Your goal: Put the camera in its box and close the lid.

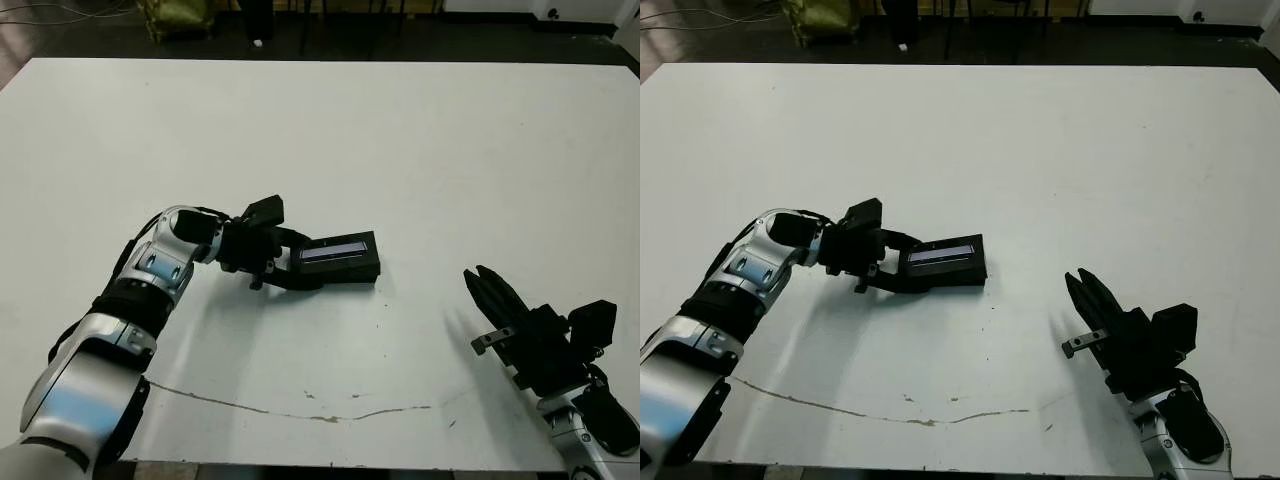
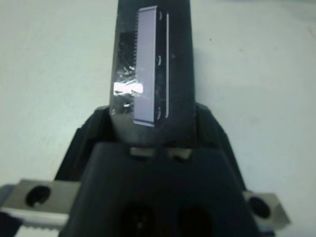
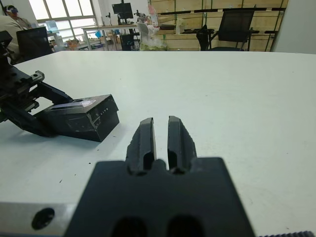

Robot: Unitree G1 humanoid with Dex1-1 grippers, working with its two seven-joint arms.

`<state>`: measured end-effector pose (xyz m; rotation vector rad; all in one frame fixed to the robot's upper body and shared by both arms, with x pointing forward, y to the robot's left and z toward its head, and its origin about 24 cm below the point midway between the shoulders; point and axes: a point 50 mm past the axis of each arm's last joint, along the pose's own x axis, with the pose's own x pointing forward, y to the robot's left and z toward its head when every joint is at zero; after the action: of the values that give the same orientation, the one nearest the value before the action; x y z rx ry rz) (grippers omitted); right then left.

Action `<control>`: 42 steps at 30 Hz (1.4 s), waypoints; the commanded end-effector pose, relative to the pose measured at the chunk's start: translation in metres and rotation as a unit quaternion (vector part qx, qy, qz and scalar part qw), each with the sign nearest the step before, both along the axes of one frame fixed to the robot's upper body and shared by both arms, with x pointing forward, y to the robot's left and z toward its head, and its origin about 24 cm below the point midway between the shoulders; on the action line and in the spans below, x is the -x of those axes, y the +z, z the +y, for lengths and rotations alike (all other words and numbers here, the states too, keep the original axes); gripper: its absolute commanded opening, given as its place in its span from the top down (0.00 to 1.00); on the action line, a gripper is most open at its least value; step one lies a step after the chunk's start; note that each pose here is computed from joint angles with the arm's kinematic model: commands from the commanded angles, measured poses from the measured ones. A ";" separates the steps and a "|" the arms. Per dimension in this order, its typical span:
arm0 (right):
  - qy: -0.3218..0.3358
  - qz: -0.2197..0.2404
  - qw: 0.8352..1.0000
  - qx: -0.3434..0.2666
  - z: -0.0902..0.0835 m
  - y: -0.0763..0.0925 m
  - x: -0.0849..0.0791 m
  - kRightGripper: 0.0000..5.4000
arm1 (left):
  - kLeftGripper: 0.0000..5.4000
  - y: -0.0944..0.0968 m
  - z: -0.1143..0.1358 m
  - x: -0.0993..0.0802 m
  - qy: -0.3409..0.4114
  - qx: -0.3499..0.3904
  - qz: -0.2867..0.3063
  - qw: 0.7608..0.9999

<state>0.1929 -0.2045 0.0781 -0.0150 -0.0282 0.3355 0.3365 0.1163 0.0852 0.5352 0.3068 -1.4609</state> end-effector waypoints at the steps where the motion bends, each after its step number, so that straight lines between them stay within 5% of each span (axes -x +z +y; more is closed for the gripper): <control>1: -0.005 0.018 1.000 0.006 -0.003 -0.005 0.003 1.00 | 0.56 -0.013 -0.016 0.005 -0.021 -0.022 0.029 0.999; 23: -0.006 0.020 1.000 0.002 0.000 -0.008 0.004 1.00 | 0.58 -0.002 -0.028 -0.001 -0.070 -0.083 0.009 0.994; 36: -0.011 0.027 1.000 0.007 0.000 -0.007 0.006 1.00 | 0.00 -0.006 -0.019 0.004 -0.122 -0.107 -0.001 0.987; 42: -0.011 0.023 1.000 0.009 0.001 -0.007 0.006 1.00 | 0.00 -0.011 -0.009 0.005 -0.111 -0.111 -0.004 0.987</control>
<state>0.1891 -0.2024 0.0754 -0.0242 -0.0058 0.3217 0.3386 0.0905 0.0981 0.7622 0.2860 -1.6593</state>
